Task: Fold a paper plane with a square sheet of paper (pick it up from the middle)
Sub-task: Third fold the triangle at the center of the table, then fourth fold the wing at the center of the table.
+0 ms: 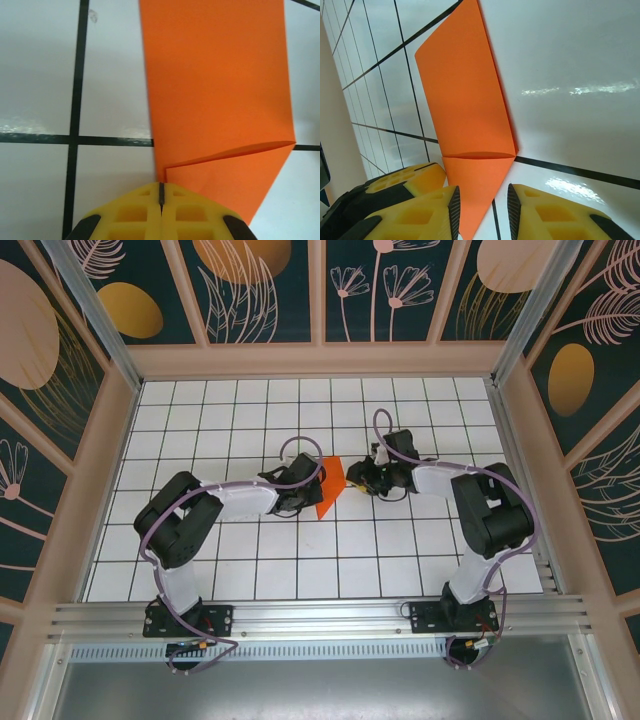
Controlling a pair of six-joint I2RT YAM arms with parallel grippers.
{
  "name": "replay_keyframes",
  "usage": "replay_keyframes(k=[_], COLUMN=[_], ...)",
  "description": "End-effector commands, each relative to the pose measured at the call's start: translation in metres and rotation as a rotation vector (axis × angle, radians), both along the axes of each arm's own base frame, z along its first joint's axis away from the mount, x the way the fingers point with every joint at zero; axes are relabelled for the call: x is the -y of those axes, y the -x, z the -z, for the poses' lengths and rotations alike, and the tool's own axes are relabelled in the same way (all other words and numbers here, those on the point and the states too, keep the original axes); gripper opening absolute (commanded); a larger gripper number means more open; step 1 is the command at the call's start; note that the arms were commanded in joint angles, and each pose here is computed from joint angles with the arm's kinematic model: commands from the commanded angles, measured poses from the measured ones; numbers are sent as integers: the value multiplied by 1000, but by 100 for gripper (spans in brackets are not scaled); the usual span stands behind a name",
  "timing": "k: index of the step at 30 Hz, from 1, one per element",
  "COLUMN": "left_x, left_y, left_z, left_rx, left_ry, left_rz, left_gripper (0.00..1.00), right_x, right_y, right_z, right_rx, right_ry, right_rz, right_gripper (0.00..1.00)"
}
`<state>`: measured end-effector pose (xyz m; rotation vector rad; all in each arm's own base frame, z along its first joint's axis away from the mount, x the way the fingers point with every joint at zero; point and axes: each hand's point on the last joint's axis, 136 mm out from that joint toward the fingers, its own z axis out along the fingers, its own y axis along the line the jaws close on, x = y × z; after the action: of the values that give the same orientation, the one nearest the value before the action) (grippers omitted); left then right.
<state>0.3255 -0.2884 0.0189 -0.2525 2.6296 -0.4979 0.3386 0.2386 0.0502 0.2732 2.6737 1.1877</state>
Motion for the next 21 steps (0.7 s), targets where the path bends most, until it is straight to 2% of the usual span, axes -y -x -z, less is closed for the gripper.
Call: replay_keyframes(k=[1,9,21], left_x=[-10,-9,-6], left_y=[0,3,3], left_z=[10,15,17], left_rx=[-25,-42,-49], left_ry=[-49,-48,-40], left_rz=[-42,-33,-26], left_gripper=[3,3,3], right_x=[-4,-10,-25], right_y=[1,0,-2], right_z=[8,22,24], right_rx=[-24,-56,-54], right_ry=[8,48,37], right_rz=[-14,-30,-72], right_gripper=[35,36,35])
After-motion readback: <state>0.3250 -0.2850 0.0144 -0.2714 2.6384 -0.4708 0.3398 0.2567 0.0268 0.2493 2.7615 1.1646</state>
